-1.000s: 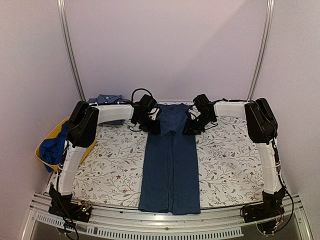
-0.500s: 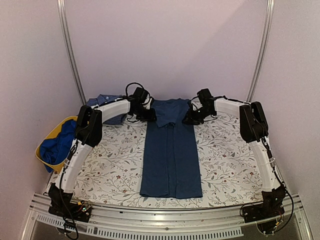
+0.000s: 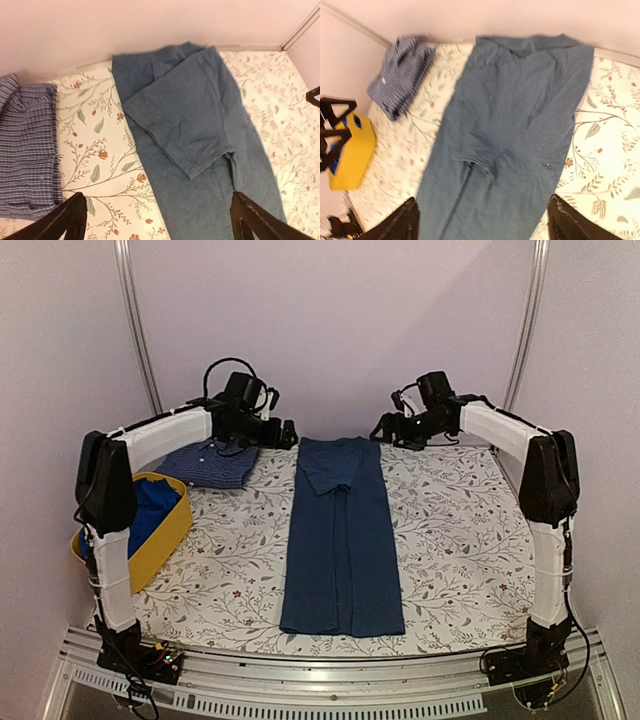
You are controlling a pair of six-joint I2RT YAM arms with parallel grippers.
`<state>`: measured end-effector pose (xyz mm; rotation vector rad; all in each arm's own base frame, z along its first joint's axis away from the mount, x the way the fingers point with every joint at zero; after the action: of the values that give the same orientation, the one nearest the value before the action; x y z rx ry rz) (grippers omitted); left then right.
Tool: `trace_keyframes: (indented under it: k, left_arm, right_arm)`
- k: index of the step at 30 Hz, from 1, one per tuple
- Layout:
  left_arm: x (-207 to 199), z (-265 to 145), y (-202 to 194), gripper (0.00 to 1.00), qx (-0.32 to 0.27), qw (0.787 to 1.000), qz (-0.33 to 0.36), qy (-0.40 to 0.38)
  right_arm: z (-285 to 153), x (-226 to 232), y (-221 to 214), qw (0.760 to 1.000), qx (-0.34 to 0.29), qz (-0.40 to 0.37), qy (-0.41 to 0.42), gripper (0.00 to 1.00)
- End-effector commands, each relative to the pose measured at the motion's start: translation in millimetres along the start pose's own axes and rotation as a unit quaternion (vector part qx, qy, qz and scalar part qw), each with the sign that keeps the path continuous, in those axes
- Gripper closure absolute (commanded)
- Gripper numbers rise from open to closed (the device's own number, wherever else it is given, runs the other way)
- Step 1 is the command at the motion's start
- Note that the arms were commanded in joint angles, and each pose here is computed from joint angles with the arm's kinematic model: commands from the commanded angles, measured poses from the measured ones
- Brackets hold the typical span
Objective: Fold and stack the mixed laundry pile
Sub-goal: Move the rectangle-folded T-shirt to the center of the board, then pick up the rectangle-folded T-shirt from the center of the board.
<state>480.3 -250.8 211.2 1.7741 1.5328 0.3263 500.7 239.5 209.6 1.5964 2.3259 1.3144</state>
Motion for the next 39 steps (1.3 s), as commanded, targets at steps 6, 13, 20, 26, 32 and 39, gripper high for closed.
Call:
trace_keyframes:
  k: [6, 13, 20, 26, 32, 39]
  left_arm:
    - [-10, -116, -17, 0.00, -0.020, 0.988, -0.110, -0.107]
    - [-37, -162, -159, 0.00, 0.090, 0.970, -0.157, -0.165]
    - [-37, -177, -288, 0.26, 0.218, 0.932, -0.236, -0.170]
    - [-50, -170, -331, 0.48, 0.276, 0.921, -0.229, -0.153]
    - [-62, -150, -346, 0.56, 0.299, 0.919, -0.206, -0.155]
    - [-69, -134, -353, 0.59, 0.312, 0.917, -0.186, -0.162]
  right_arm:
    - [-113, 43, -35, 0.989, -0.007, 0.054, 0.137, 0.01]
    - [-136, 78, -170, 0.977, 0.088, 0.139, 0.133, 0.09]
    - [-129, 92, -304, 0.945, 0.186, 0.226, 0.144, 0.21]
    - [-121, 96, -348, 0.935, 0.216, 0.246, 0.134, 0.38]
    - [-100, 107, -359, 0.932, 0.248, 0.228, 0.131, 0.48]
    - [-84, 100, -376, 0.929, 0.275, 0.226, 0.105, 0.56]
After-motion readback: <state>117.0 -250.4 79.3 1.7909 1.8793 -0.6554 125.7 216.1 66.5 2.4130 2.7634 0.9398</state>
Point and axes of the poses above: each gripper's point midway between its finger pads, its own z axis out along the fingers, its own x axis along the line the jaws close on, y = z × x, the point moved 6 cm from there along -z, back along the fingers, and after that the axes turned 7 degrees about -z, right-handed, at the moved point
